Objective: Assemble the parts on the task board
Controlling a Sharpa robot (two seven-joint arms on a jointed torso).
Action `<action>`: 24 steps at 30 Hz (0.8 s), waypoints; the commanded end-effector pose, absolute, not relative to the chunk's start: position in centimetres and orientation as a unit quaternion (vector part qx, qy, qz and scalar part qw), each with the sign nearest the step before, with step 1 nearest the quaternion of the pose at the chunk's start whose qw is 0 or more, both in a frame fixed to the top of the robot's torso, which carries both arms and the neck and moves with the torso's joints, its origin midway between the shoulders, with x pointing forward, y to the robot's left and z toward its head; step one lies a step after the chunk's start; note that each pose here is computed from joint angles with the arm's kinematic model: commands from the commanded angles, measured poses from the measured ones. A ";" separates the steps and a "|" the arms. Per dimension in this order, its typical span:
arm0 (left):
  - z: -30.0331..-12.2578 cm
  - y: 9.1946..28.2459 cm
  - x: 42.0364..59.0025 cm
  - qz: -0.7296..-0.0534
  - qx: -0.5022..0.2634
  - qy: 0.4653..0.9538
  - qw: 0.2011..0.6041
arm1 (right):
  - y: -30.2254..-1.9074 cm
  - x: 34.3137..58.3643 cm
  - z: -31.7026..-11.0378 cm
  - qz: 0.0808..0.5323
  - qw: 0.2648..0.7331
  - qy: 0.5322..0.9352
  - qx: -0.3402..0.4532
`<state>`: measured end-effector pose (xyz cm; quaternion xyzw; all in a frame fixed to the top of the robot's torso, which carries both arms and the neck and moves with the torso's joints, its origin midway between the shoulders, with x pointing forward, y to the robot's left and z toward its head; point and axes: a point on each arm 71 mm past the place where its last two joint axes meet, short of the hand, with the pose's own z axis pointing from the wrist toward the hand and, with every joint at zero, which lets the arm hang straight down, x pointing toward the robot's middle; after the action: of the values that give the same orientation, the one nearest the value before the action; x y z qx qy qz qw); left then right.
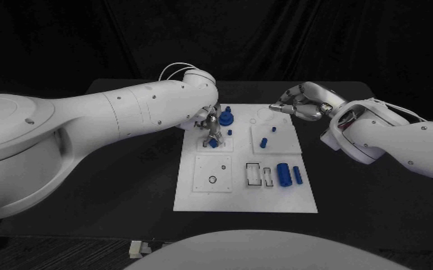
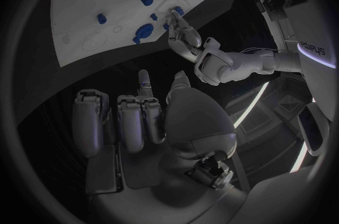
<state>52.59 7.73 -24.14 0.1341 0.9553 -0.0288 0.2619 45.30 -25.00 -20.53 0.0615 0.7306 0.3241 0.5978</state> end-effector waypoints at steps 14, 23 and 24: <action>-24.3 7.6 52.2 -0.030 0.144 0.957 0.249 | -25.1 45.3 -20.8 0.318 0.597 0.734 0.063; -24.3 7.8 52.2 -0.027 0.145 0.958 0.246 | -25.2 45.2 -20.8 0.318 0.597 0.734 0.063; -24.3 7.9 52.2 -0.027 0.145 0.958 0.246 | -25.2 45.2 -20.8 0.318 0.597 0.734 0.063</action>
<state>52.39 8.00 -24.22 0.1392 0.9569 -0.0256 0.2535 45.28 -25.06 -20.67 0.0622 0.7315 0.3231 0.5972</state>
